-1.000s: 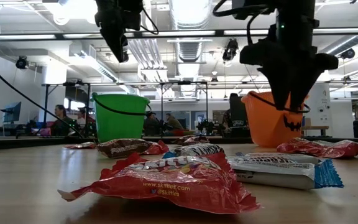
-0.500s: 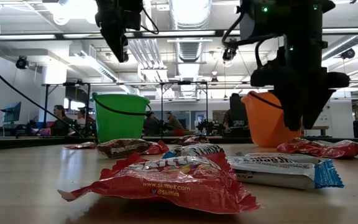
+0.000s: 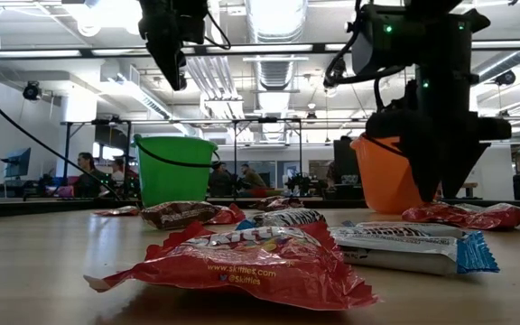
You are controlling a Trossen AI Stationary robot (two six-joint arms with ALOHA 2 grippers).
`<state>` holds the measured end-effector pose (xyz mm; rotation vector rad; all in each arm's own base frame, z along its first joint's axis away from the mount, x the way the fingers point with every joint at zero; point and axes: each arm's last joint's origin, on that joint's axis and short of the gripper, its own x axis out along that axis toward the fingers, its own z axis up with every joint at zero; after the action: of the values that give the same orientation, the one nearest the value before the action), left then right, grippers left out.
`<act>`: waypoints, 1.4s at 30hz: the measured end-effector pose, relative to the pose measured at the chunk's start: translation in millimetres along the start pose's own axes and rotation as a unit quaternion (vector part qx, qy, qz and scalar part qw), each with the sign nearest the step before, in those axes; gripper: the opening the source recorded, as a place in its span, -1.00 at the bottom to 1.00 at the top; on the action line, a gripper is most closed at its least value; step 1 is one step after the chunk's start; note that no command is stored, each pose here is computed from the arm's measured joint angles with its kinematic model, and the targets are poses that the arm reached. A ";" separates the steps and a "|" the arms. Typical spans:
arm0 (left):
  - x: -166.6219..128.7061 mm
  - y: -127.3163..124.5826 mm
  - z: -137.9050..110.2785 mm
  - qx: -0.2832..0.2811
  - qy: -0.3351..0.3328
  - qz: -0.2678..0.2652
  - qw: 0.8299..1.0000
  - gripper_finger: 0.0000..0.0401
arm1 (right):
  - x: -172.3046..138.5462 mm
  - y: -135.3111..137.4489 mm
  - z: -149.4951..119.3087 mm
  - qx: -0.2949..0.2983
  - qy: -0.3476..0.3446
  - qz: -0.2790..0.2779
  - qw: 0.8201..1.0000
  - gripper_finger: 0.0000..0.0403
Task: Sort candy
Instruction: Put the red candy into the orange bucket
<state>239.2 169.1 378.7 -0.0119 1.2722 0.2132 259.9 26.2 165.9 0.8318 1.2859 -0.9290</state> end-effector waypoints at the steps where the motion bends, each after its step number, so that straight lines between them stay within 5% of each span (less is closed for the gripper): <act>1: 0.0 0.0 0.0 0.000 0.000 0.000 1.000 -0.47 | 0.6 -0.5 0.3 0.001 0.000 -0.001 1.000 -0.12; 25: 0.0 0.0 0.0 0.000 0.000 0.000 1.000 -0.47 | 35.2 7.3 4.5 -0.030 0.050 -0.031 0.998 -0.14; 38: 0.1 0.0 0.1 0.000 0.000 0.000 1.000 -0.47 | 31.6 8.2 5.6 -0.018 0.053 -0.011 0.998 -0.88; 42: 0.1 0.0 0.1 0.000 0.000 0.000 1.000 -0.47 | 27.9 7.1 5.6 -0.017 0.051 -0.006 0.999 -0.93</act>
<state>239.3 169.1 378.6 -0.0120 1.2725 0.2131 269.9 21.2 138.7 0.8554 1.3924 -0.8813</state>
